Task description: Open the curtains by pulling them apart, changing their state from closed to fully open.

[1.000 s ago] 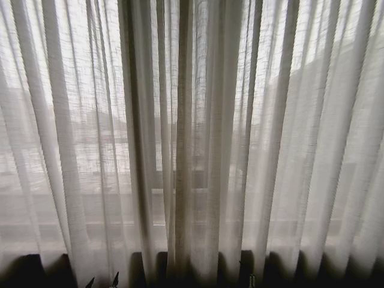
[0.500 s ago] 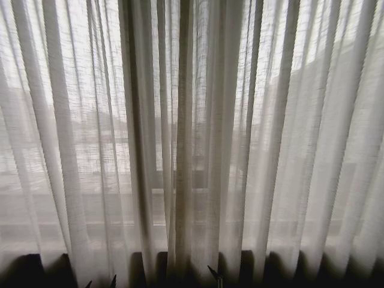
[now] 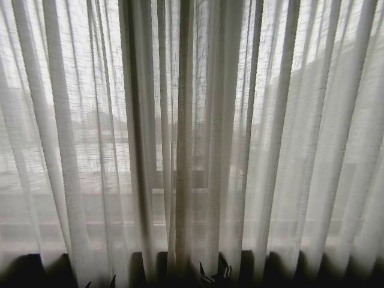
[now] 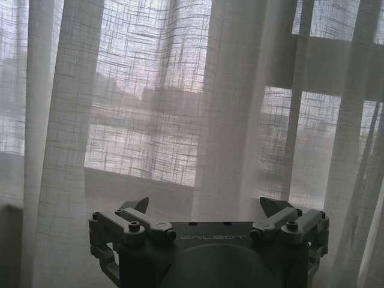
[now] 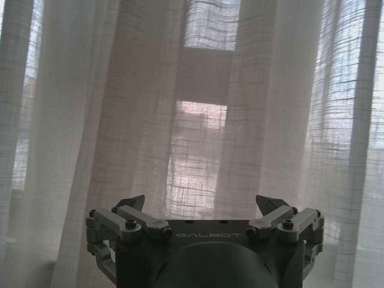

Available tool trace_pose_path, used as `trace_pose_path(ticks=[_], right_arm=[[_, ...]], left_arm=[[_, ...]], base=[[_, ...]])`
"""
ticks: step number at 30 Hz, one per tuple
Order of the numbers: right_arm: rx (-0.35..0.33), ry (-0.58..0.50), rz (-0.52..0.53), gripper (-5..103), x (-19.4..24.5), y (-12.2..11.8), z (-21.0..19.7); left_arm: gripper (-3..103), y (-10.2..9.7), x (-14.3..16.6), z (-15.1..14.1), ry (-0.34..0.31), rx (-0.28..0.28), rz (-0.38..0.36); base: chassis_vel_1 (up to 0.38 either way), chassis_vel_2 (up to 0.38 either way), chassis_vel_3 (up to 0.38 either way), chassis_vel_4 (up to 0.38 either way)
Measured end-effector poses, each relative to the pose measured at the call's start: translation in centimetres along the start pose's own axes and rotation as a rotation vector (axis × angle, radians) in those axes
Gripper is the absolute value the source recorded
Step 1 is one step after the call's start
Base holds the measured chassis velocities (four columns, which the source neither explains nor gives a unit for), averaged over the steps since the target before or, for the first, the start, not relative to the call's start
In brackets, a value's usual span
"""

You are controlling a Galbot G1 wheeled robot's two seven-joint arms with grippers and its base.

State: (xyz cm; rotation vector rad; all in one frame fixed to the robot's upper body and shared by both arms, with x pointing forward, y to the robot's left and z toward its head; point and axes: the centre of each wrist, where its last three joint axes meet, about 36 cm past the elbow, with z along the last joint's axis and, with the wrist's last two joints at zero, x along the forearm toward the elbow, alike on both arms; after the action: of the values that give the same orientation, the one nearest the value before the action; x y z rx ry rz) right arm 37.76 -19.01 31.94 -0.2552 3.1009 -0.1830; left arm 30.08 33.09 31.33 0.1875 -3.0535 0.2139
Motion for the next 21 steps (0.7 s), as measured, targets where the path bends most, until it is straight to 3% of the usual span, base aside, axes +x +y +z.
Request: trace_pose_path(ticks=[21], right_arm=[[0.048,-0.034,-0.026,100,0.1,-1.3,0.6]], left_arm=[[100,0.2,-0.1,-0.2,0.003,-0.011,0.006]], base=[[0.000,0.000,0.000,0.000]])
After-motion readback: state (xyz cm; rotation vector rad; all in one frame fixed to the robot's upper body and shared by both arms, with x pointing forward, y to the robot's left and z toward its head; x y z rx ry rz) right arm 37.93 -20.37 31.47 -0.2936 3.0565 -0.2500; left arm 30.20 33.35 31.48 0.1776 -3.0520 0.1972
